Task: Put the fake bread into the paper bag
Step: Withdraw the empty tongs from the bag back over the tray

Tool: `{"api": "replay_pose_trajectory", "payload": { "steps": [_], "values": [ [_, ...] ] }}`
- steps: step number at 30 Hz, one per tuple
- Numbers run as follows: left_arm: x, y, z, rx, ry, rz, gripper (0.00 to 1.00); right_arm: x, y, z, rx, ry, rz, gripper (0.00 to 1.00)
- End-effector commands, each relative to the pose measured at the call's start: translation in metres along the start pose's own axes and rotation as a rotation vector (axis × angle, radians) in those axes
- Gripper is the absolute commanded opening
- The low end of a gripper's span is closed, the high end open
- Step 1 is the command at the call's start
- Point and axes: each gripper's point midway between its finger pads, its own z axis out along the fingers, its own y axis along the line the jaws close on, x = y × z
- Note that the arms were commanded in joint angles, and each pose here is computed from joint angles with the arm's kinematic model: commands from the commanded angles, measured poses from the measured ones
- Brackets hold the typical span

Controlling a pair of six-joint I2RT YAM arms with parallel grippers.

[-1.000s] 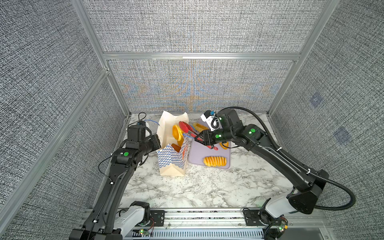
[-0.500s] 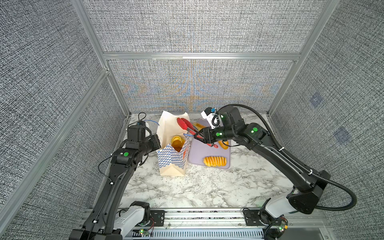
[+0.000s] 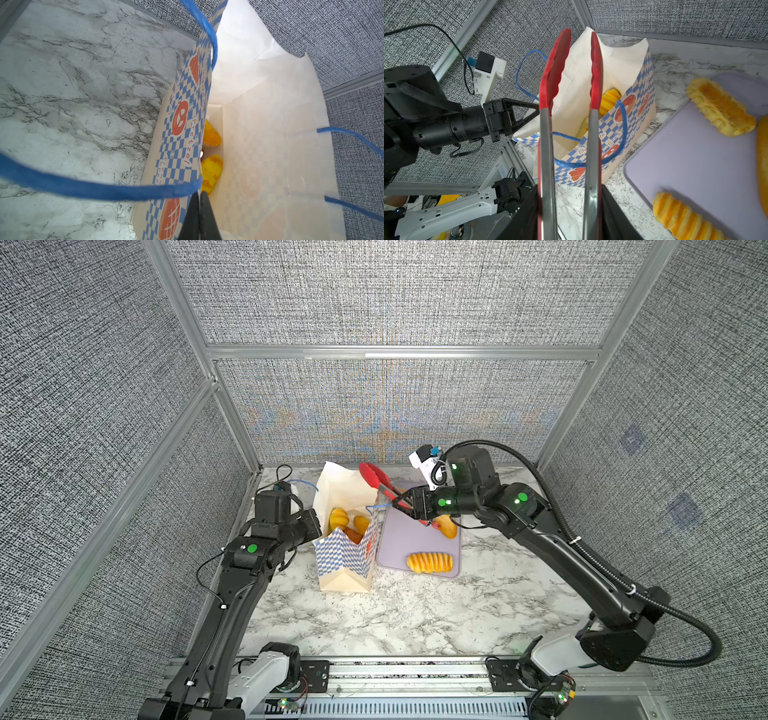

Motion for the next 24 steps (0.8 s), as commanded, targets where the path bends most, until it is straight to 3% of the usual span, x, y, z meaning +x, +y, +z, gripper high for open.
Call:
{"api": "replay_pose_trajectory", "payload": {
  "steps": [1,14,24],
  "values": [
    [0.001,0.002,0.0,-0.009,-0.001,-0.001,0.02,-0.017,-0.002,-0.014,0.013,-0.071,-0.023,0.44],
    [-0.002,0.0,0.002,-0.003,0.001,0.001,0.02,-0.013,-0.05,-0.052,0.129,-0.123,0.065,0.45],
    [-0.003,-0.001,0.001,-0.003,-0.001,0.004,0.02,0.027,-0.128,-0.05,0.274,-0.023,0.238,0.45]
  ]
}}
